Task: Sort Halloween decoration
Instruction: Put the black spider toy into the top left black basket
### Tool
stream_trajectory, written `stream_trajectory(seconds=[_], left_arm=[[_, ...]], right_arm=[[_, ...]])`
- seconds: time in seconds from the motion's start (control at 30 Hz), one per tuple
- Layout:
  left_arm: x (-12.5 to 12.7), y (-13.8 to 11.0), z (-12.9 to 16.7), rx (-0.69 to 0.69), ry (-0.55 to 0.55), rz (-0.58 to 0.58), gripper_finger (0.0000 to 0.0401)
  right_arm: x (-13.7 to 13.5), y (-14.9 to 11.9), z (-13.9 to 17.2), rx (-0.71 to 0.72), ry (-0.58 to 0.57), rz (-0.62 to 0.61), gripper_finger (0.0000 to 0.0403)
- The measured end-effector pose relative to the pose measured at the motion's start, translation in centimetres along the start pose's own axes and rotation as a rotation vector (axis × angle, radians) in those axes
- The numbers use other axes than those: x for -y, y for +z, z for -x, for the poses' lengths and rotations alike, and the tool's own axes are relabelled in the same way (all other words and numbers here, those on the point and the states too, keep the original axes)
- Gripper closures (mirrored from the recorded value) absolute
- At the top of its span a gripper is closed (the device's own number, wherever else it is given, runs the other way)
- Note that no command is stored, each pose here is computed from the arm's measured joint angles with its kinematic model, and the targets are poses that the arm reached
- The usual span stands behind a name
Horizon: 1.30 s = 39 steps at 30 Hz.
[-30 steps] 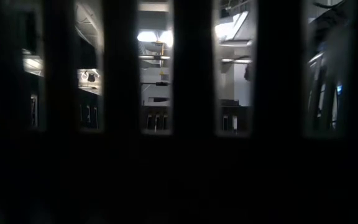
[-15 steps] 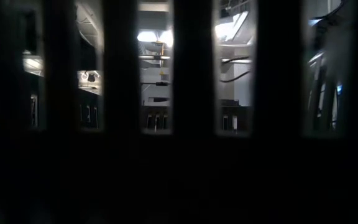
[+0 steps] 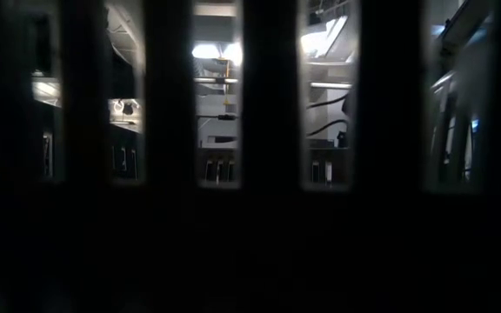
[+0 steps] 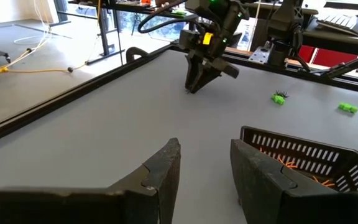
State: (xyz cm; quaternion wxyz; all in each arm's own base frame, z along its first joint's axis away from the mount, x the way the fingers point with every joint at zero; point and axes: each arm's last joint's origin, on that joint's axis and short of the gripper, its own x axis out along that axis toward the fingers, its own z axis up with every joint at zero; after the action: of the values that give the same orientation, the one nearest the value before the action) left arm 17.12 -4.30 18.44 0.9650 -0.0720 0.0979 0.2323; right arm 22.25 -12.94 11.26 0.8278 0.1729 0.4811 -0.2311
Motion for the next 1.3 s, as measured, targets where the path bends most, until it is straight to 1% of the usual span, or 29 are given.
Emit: stream_trajectory(seconds=[0.07, 0.13, 0.27, 0.33, 0.43, 0.5, 0.6, 0.7, 0.87, 0.97, 1.07, 1.2, 1.3], left_arm=[[0.0, 0.0, 0.0, 0.000, 0.000, -0.001, 0.0268], [0.0, 0.0, 0.0, 0.000, 0.000, -0.001, 0.0268], [0.0, 0.0, 0.0, 0.000, 0.000, -0.001, 0.0268], [0.0, 0.0, 0.0, 0.000, 0.000, 0.000, 0.0268], [0.0, 0.0, 0.0, 0.000, -0.001, 0.011, 0.0268], [0.0, 0.0, 0.0, 0.001, -0.003, 0.027, 0.0268], [0.1, 0.2, 0.0, 0.010, -0.011, 0.040, 0.0268], [0.1, 0.4, 0.0, 0.026, -0.009, 0.057, 0.0268], [-0.6, 0.6, -0.7, 0.027, 0.002, 0.077, 0.0264], [-1.2, 1.1, -1.4, 0.019, -0.045, 0.110, 0.0246], [-1.7, 1.7, -2.2, 0.043, -0.101, 0.138, 0.0223], [-2.0, 2.6, -3.0, 0.119, -0.178, 0.142, 0.0194], [-2.1, 2.9, -3.8, 0.145, -0.208, 0.132, 0.0181]], right_arm=[[0.0, 0.0, 0.0, -0.002, -0.001, -0.001, 0.0282], [0.0, 0.0, 0.0, 0.000, -0.003, -0.001, 0.0303], [-0.1, 0.5, 0.3, 0.011, 0.011, 0.003, 0.0371], [-0.2, 1.1, 0.5, 0.016, 0.028, 0.007, 0.0393], [-0.4, 2.1, 0.9, 0.039, 0.067, 0.005, 0.0384], [-0.6, 3.1, 1.5, 0.082, 0.102, 0.007, 0.0381], [-1.2, 4.8, 2.5, 0.153, 0.153, 0.023, 0.0394], [-2.3, 6.1, 3.1, 0.217, 0.183, 0.065, 0.0396], [-5.5, 8.5, 4.5, 0.351, 0.264, 0.165, 0.0396], [-7.7, 9.7, 5.6, 0.449, 0.328, 0.227, 0.0400], [-9.6, 10.4, 6.5, 0.538, 0.380, 0.271, 0.0396], [-11.6, 10.9, 7.6, 0.613, 0.432, 0.314, 0.0394], [-12.4, 10.8, 7.9, 0.643, 0.456, 0.330, 0.0394]])
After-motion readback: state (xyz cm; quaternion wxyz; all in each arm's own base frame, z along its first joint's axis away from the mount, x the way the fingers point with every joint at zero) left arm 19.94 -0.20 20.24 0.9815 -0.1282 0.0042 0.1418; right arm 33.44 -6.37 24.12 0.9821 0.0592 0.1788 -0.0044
